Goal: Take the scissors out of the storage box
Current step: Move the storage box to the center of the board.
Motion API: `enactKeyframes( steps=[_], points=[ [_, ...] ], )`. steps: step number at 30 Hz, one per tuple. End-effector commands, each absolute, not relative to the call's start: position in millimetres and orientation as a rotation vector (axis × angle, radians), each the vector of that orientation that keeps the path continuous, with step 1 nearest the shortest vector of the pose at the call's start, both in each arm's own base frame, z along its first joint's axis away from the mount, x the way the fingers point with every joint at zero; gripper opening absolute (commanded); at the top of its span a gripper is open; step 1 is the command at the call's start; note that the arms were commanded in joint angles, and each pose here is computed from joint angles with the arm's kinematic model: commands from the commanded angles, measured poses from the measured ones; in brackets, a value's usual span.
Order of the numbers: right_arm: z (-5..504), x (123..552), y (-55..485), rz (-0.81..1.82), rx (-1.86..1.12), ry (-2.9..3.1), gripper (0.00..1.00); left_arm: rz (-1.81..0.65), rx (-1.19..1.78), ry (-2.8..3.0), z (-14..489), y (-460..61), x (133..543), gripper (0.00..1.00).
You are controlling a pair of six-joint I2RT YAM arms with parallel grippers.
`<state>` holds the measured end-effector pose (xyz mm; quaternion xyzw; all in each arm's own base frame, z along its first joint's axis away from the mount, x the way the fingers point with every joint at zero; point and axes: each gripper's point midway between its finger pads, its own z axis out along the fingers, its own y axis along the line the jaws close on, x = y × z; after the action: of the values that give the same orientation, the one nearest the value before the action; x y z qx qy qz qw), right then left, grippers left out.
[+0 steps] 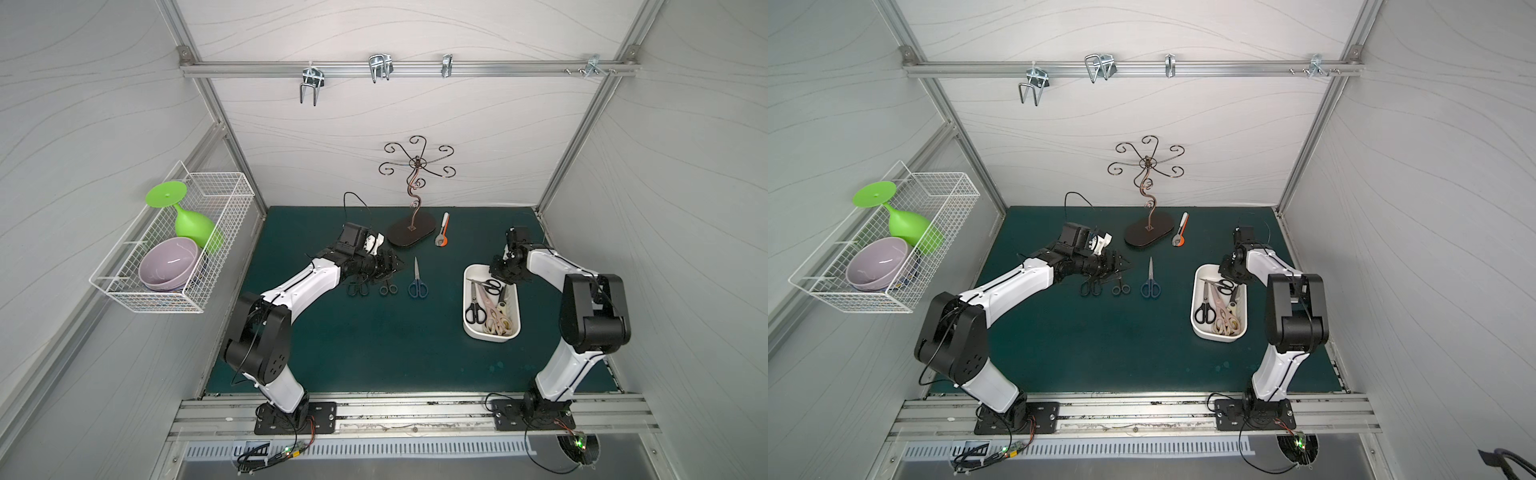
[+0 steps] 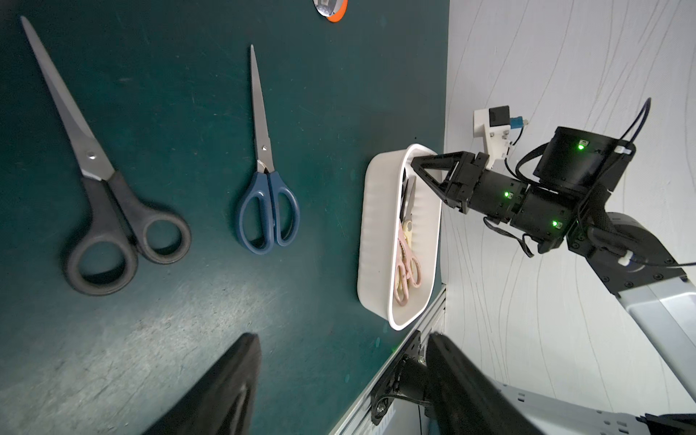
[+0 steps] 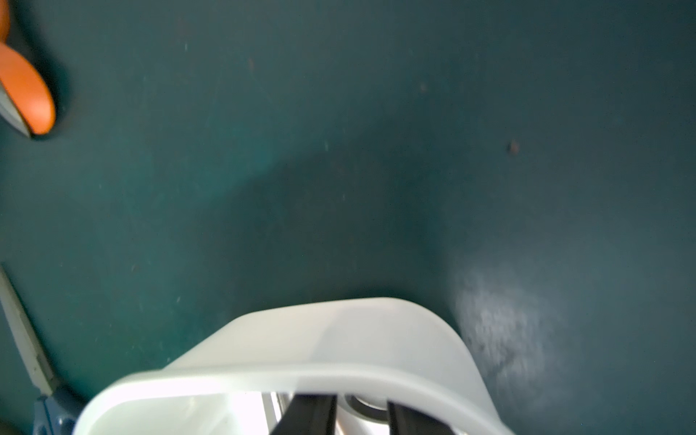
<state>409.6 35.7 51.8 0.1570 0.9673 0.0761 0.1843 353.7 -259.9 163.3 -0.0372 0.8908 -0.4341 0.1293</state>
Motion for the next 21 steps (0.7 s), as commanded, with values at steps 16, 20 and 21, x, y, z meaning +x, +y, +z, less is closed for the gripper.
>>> enactKeyframes(
  steps=[16,20,21],
  points=[
    [97.5,424.4,62.3,0.26,0.278,2.725,0.26,-1.376,-0.12,2.558,164.9,-271.6,362.6,0.73],
    [97.8,381.3,74.8,0.167,0.244,2.797,0.26,-1.408,-0.106,2.564,162.6,-278.3,368.8,0.73],
    [96.0,371.8,80.0,0.164,0.226,2.812,0.26,-1.414,-0.101,2.565,162.1,-279.2,370.2,0.73]
  ],
)
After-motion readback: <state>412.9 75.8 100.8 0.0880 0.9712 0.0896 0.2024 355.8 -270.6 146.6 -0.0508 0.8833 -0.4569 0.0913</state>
